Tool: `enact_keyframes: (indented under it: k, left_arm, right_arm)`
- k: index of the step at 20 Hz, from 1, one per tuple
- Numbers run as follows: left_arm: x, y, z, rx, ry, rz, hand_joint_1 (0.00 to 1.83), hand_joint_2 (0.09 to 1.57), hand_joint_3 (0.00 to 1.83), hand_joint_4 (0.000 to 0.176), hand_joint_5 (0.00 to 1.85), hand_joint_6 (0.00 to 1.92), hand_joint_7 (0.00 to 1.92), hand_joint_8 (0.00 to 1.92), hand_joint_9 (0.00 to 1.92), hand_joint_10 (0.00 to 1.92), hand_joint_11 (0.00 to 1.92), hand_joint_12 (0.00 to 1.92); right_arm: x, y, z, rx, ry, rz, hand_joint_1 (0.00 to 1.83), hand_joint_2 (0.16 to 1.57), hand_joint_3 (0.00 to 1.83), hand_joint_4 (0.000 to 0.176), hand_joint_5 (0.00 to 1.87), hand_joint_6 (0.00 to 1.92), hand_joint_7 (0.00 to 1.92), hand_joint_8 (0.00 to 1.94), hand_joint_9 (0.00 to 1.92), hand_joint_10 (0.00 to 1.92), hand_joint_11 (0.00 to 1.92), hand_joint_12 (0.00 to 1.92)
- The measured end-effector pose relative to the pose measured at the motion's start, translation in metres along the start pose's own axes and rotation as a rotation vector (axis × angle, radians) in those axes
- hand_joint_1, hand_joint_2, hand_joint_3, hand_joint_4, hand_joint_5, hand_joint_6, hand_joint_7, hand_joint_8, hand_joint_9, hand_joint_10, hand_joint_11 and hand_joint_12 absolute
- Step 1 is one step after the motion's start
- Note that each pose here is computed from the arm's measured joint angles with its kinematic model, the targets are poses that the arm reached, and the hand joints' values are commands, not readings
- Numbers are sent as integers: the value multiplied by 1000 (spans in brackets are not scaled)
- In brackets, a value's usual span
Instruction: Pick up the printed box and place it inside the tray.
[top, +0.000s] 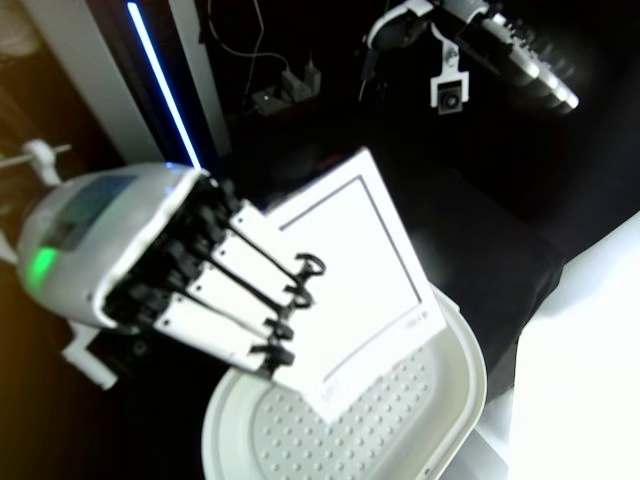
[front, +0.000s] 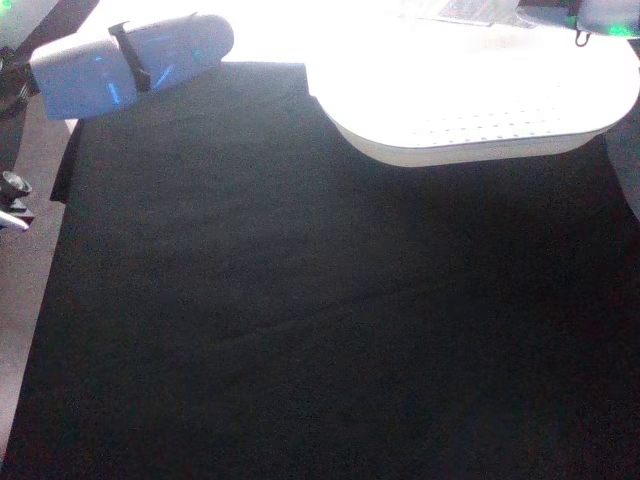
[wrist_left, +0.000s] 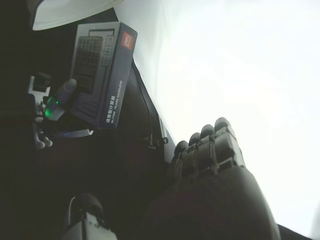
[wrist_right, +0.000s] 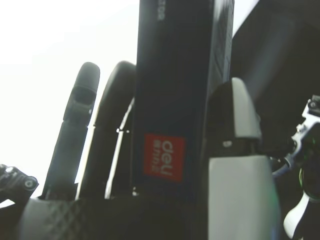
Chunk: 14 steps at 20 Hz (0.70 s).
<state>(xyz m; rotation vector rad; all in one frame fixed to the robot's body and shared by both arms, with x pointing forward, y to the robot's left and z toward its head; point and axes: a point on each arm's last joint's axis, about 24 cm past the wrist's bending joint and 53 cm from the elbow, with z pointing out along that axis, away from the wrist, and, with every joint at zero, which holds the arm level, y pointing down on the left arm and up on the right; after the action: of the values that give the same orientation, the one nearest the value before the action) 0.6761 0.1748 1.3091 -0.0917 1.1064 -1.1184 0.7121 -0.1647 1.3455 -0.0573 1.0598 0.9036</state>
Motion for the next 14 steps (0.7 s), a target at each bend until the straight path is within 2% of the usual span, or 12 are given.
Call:
enact_keyframes:
  k: [1, 3, 4, 5, 6, 7, 8, 9, 10, 12, 13, 14]
  left_arm:
    - [0, 0, 0, 1, 0, 0, 51, 889, 0, 101, 0, 0, 0, 0, 0, 0, 0, 0]
    - [0, 0, 0, 0, 0, -3, 33, 874, 0, 75, 0, 0, 0, 0, 0, 0, 0, 0]
    - [0, 0, -1, 0, 1, -3, 30, 872, 0, 104, 0, 0, 0, 0, 0, 0, 0, 0]
    - [1, 2, -3, -3, 2, -2, 35, 870, 0, 112, 0, 0, 0, 0, 0, 0, 0, 0]
    - [2, 3, -3, -6, 3, -3, 38, 864, 0, 90, 0, 0, 0, 0, 0, 0, 0, 0]
    - [2, 5, -4, -13, 2, -6, 34, 872, 0, 71, 0, 0, 0, 0, 0, 0, 0, 0]
    - [0, 6, -4, -17, -5, -11, 14, 873, 0, 23, 0, 0, 0, 0, 0, 0, 0, 0]
    - [0, 6, -4, -16, -7, -11, 2, 886, 0, 4, 0, 0, 0, 0, 0, 0, 0, 0]
    - [0, 5, -5, -15, -8, -11, 0, 894, 3, 13, 0, 0, 0, 0, 0, 0, 0, 0]
    - [4, 6, -6, -17, -2, -16, 1, 891, 1, 54, 0, 0, 0, 0, 0, 0, 0, 0]
    - [6, 6, -6, -17, 6, -14, 5, 888, 0, 51, 0, 0, 0, 0, 0, 0, 0, 0]
    - [6, 6, -6, -16, 6, -15, 0, 882, 0, 31, 0, 0, 0, 0, 0, 0, 0, 0]
  right_arm:
    - [3, 0, 0, 1, 13, -8, 1277, 1097, 0, 0, 1087, 492, 1025, 1194, 1049, 1161, 913, 1492]
    - [9, -4, 0, 18, 39, -16, 1275, 1096, 1, 0, 1057, 586, 1034, 1168, 951, 1171, 792, 1517]
    - [10, -6, 0, 24, 43, -22, 1267, 1093, 1, 0, 1062, 622, 1027, 1147, 805, 1132, 649, 1499]
    - [12, -9, 0, 33, 52, -34, 1134, 1009, 0, 0, 927, 311, 889, 711, 693, 1042, 512, 1467]
    - [12, -11, -1, 39, 53, -39, 924, 924, 0, 0, 654, 82, 702, 268, 552, 676, 320, 1303]
    - [12, -13, -1, 49, 56, -53, 797, 880, 0, 53, 452, 16, 550, 57, 483, 325, 159, 1185]
    - [14, -16, -1, 60, 62, -71, 684, 797, 0, 127, 104, 2, 148, 11, 125, 79, 31, 575]
    - [14, -17, -1, 64, 66, -72, 616, 754, 0, 160, 20, 0, 29, 1, 24, 15, 5, 114]
    - [16, -16, -1, 66, 70, -70, 577, 710, 0, 173, 3, 0, 5, 0, 4, 2, 0, 22]
    - [17, -14, -1, 58, 72, -75, 592, 678, 0, 174, 0, 0, 0, 0, 0, 0, 0, 0]
    - [17, -14, -1, 58, 74, -75, 600, 673, 0, 163, 0, 0, 0, 0, 0, 0, 0, 0]
    - [18, -14, -1, 60, 75, -74, 641, 652, 0, 166, 0, 0, 0, 0, 0, 0, 0, 0]
